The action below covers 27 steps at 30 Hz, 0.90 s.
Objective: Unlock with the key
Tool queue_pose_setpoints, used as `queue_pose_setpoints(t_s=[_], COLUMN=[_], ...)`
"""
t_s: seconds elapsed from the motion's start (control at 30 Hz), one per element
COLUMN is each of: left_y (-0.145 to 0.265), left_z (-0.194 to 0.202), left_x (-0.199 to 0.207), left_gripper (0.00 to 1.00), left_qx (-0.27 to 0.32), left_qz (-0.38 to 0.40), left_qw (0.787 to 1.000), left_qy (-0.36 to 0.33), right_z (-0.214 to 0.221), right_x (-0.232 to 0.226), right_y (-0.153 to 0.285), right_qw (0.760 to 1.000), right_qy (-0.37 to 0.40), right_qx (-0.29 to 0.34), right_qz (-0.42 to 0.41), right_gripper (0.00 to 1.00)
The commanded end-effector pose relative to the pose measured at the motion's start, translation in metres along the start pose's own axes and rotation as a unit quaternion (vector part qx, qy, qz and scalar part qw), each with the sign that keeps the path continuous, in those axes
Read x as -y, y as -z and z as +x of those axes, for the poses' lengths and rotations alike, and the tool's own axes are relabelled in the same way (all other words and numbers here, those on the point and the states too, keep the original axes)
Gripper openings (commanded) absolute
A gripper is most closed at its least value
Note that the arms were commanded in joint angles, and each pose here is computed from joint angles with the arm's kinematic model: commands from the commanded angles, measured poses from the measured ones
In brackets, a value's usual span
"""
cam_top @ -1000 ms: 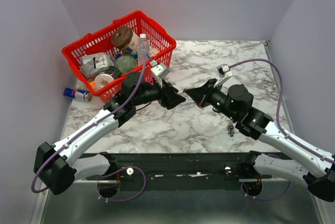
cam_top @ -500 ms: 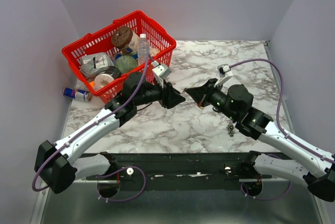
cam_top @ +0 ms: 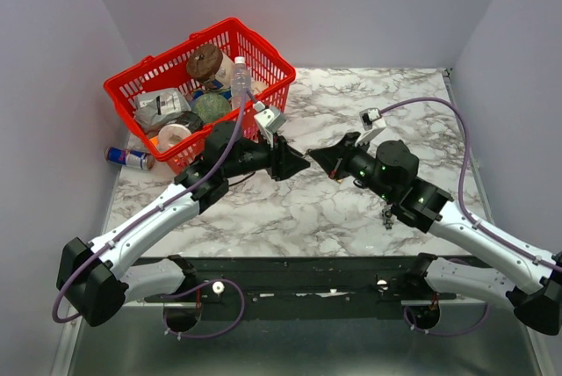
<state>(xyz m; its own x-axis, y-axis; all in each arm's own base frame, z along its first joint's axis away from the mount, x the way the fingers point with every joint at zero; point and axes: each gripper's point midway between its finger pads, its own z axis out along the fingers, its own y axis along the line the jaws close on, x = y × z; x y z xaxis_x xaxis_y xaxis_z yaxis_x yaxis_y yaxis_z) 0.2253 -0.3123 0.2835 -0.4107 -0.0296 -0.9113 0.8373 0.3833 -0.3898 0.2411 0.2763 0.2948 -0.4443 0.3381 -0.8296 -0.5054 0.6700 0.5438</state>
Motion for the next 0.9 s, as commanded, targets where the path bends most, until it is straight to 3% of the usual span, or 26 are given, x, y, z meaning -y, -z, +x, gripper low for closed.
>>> queue_pose_setpoints(t_s=[0.0,0.17,0.27,0.33,0.37,0.4,0.5,0.6,0.87], left_y=[0.002,0.002,0.004,0.005,0.006,0.007,0.011,0.017,0.034], left_z=[-0.010,-0.008,-0.008,-0.009,-0.010,-0.009,-0.006,-0.001,0.009], left_x=[0.012,0.012,0.013,0.015,0.019,0.020,0.030,0.045,0.081], left_gripper=[0.28,0.00,0.00,0.00,0.00,0.00,0.00,0.00,0.00], left_qx=[0.016,0.013,0.012,0.009,0.006,0.002,-0.013,-0.031,-0.051], left_qz=[0.023,0.025,0.030,0.035,0.044,0.050,0.080,0.125,0.237], left_qw=[1.000,0.999,0.999,0.998,0.997,0.996,0.992,0.985,0.962], left_qy=[-0.014,-0.025,-0.039,-0.052,-0.066,-0.072,-0.095,-0.112,-0.126], right_z=[0.004,0.011,0.014,0.013,0.012,0.010,0.004,-0.001,0.020], right_x=[-0.002,0.002,0.007,0.012,0.013,0.013,0.015,0.007,-0.043], right_y=[-0.003,-0.004,-0.004,0.000,0.003,0.006,0.020,0.037,0.074], right_qw=[1.000,1.000,0.999,0.997,0.997,0.997,0.994,0.991,0.964], right_qy=[0.001,0.009,0.030,0.048,0.053,0.060,0.084,0.116,0.174], right_qx=[-0.006,-0.021,-0.038,-0.044,-0.046,-0.046,-0.052,-0.063,-0.128], right_qz=[-0.003,0.004,0.018,0.032,0.035,0.036,0.040,0.016,-0.157], right_gripper=[0.01,0.01,0.01,0.09,0.14,0.33,0.72,0.87,0.81])
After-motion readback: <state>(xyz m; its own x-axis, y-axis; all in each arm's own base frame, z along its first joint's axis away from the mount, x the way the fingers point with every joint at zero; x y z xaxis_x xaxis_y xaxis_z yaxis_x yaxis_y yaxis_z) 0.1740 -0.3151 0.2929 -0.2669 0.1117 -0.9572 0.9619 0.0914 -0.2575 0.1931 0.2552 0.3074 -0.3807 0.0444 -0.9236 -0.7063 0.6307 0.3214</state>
